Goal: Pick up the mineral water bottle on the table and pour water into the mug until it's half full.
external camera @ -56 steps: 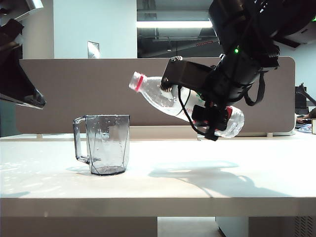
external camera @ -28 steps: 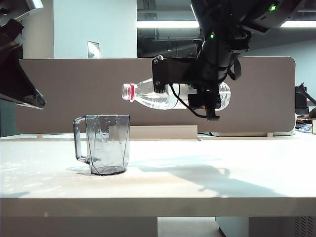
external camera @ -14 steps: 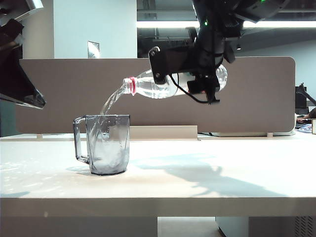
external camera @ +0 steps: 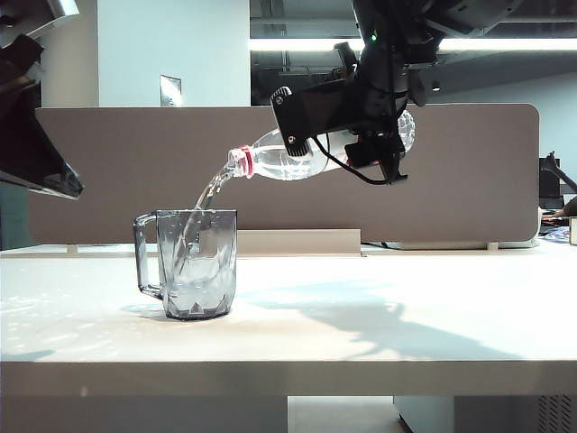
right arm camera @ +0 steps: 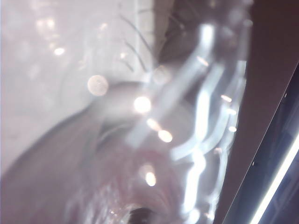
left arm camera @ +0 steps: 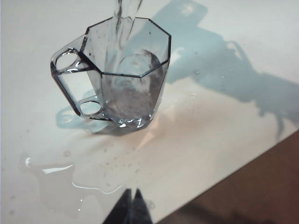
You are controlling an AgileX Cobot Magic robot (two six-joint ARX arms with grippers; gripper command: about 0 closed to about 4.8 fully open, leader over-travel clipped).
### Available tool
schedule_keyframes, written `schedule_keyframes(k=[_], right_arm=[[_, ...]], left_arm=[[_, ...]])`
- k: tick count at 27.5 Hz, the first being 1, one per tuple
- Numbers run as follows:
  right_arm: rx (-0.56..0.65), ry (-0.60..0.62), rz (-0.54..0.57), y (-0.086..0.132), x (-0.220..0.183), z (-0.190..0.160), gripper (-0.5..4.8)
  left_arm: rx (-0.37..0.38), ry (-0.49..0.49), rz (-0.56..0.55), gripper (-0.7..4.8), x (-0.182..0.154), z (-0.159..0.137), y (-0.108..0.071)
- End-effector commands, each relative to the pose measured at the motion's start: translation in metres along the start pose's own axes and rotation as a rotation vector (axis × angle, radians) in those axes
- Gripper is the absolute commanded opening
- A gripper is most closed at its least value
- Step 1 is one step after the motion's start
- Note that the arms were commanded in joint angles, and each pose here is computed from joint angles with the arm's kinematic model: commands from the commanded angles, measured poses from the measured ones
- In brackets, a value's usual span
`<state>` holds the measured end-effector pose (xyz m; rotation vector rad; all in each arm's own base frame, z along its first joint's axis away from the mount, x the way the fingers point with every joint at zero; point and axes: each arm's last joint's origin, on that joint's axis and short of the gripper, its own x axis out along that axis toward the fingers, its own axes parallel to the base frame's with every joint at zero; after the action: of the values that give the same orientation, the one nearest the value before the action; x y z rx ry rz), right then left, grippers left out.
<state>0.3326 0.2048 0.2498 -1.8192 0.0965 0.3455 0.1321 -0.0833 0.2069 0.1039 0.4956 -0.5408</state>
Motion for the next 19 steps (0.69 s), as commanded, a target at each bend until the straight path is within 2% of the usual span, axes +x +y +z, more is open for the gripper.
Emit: schedule_keyframes(k=[1,12,15,19], right_arm=[[0.016,0.006,-0.046,-0.0089,-0.003,-0.0016,2.33],[0.044,0.002,-0.033,-0.0073,-0.0028,-0.0013,2.33],[0.124,-0.003,-0.023,-0.0062,-0.003,-0.0006,2.33],[0.341,-0.029,0.012,-0.0031,-0.004,0.0022,2.33]], left_arm=[[0.0,-0.017,-0.003,-0.01,-0.0005,0.0024,0.0],[0.001,-0.016,-0.003,-0.01,-0.0005,0.0024,0.0],[0.0,-0.016,-0.003,-0.01,-0.0005,0.0024,0.0],[0.001,-0.017,-0.003,-0.01,-0.0005,0.0024,0.0]])
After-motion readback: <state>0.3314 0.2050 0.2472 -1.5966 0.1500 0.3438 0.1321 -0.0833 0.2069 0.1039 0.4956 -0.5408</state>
